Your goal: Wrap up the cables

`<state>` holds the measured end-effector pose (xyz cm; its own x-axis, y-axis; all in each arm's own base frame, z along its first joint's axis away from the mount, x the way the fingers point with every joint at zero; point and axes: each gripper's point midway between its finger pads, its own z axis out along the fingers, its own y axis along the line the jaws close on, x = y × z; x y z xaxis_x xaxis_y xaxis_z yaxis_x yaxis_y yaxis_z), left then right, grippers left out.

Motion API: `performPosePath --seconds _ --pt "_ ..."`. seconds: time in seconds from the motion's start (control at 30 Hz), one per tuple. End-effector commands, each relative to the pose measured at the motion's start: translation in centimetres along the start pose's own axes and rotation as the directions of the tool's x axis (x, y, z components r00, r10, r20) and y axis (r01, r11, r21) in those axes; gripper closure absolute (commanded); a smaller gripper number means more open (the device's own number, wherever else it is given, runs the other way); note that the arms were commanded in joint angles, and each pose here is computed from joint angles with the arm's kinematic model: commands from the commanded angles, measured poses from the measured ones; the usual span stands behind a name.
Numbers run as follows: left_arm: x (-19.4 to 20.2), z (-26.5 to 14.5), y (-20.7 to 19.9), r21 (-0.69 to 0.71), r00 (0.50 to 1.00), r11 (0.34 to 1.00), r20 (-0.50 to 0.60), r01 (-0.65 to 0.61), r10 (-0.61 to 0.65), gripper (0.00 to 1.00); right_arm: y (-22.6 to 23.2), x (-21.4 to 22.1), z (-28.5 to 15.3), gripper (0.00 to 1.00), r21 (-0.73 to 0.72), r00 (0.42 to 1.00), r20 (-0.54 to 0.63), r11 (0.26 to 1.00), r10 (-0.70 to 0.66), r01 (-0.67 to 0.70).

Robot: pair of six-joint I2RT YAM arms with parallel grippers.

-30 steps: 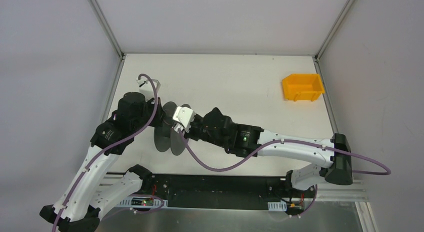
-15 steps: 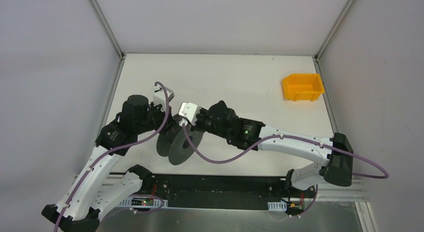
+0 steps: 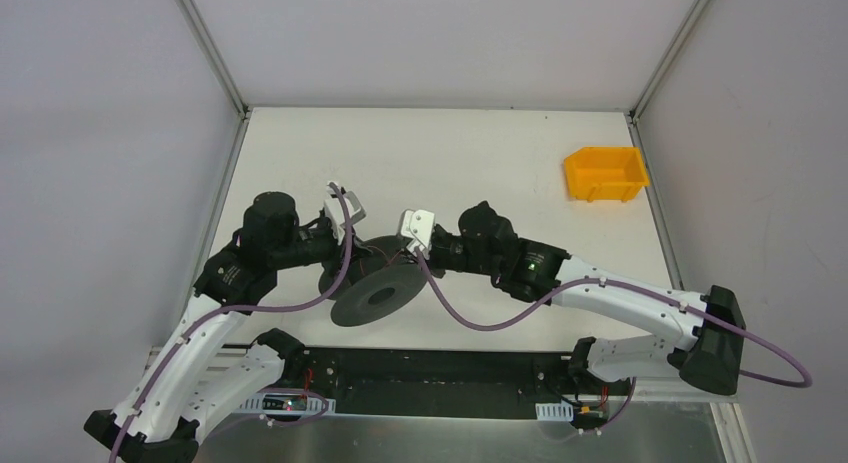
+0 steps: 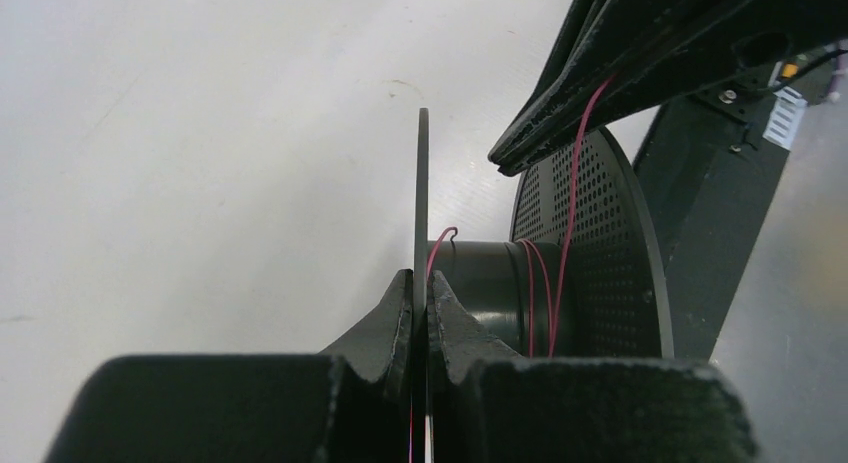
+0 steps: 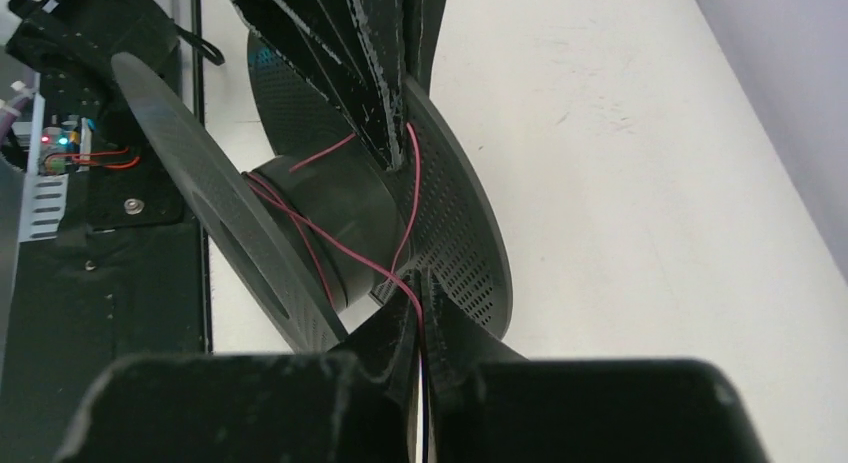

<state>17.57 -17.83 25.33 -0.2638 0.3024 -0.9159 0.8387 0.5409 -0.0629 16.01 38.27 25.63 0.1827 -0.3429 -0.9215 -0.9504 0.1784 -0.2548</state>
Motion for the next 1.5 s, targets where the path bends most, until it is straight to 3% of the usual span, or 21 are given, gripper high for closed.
performPosePath --seconds 0.0,0.2,0.7,1.47 --pt "-3.2 0.2 -1.7 0.117 0.987 0.987 0.126 -0.11 0.095 1.0 1.7 -0.8 -1.4 0.96 -0.087 0.996 0.063 0.995 0.061 -0.055" --pt "-3.4 0.3 -1.7 0.123 0.989 0.987 0.124 -0.1 0.085 1.0 2.0 -0.1 -2.5 0.88 -0.089 0.995 0.053 0.993 0.081 -0.076" --pt "-3.5 0.6 -1.9 0.142 0.991 0.986 0.116 -0.084 0.068 1.0 2.4 2.3 -3.5 0.87 -0.06 0.994 0.017 0.993 0.103 -0.102" --pt "-2.5 1.6 -2.2 0.197 0.996 0.979 0.077 -0.05 0.035 1.0 2.5 4.9 -3.4 0.73 -0.031 0.995 -0.028 0.995 0.093 -0.094"
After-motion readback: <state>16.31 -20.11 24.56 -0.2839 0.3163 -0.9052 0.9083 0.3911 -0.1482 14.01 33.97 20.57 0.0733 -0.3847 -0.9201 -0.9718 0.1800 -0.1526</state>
